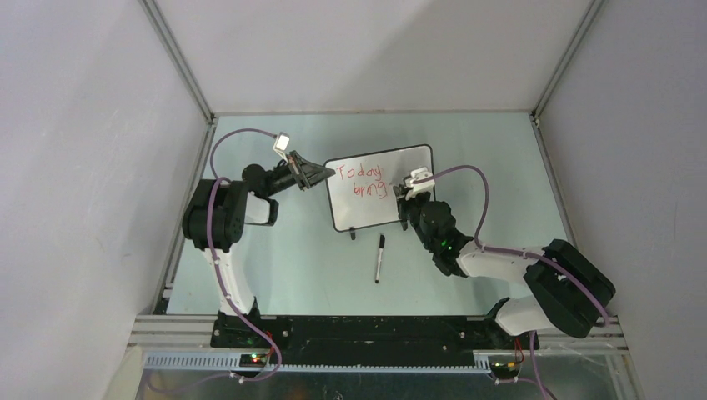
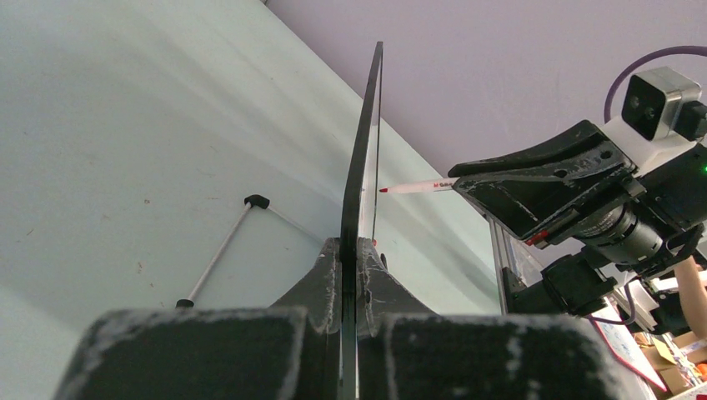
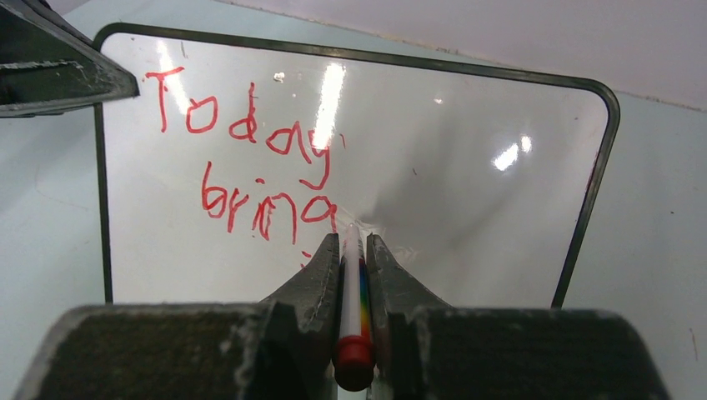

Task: Write a sentence on the whiteboard

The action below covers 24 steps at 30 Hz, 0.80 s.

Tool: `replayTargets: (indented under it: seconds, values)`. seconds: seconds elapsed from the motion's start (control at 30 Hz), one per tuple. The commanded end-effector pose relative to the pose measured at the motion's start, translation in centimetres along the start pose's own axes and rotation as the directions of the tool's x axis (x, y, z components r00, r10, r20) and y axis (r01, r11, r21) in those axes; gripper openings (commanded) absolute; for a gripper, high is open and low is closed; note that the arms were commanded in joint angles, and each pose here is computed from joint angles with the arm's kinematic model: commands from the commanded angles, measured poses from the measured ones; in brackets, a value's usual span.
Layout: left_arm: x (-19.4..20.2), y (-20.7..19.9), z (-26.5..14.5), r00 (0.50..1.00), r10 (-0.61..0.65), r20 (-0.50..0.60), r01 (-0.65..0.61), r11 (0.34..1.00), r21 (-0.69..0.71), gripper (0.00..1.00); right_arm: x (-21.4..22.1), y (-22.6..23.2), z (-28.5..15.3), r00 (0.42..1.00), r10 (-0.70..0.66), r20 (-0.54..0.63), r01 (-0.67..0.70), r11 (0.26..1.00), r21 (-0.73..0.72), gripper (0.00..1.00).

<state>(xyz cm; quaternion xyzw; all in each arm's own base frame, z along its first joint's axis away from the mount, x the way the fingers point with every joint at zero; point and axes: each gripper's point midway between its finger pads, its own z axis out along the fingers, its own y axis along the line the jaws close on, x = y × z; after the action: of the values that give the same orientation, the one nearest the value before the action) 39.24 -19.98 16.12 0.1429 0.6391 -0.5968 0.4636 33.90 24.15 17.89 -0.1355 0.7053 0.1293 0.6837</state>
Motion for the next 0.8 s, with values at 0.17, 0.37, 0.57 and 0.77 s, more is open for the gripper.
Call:
replayTargets:
  seconds: [0.17, 0.37, 0.57, 0.77]
  values:
    - [-0.8, -1.0, 0.0, 0.995, 0.102, 0.007, -0.102, 0.994, 0.039, 0.00, -2.1, -0.4, 1.0, 0.997, 0.033, 0.066, -0.034, 0.999, 0.013, 0.00]
    - [-0.8, -0.9, 0.0, 0.995, 0.103, 0.008, -0.103, 0.994, 0.039, 0.00, -2.5, -0.3, 1.2, 0.997, 0.034, 0.076, -0.035, 0.999, 0.007, 0.00]
    - [-0.8, -0.9, 0.0, 0.995, 0.104, 0.007, -0.104, 0.994, 0.039, 0.00, -2.6, -0.4, 1.4, 0.996, 0.032, 0.079, -0.033, 0.999, 0.013, 0.00]
    - [-0.8, -0.9, 0.0, 0.995, 0.104, 0.007, -0.104, 0.994, 0.038, 0.00, -2.7, -0.6, 1.7, 0.996, 0.030, 0.079, -0.031, 0.999, 0.018, 0.00]
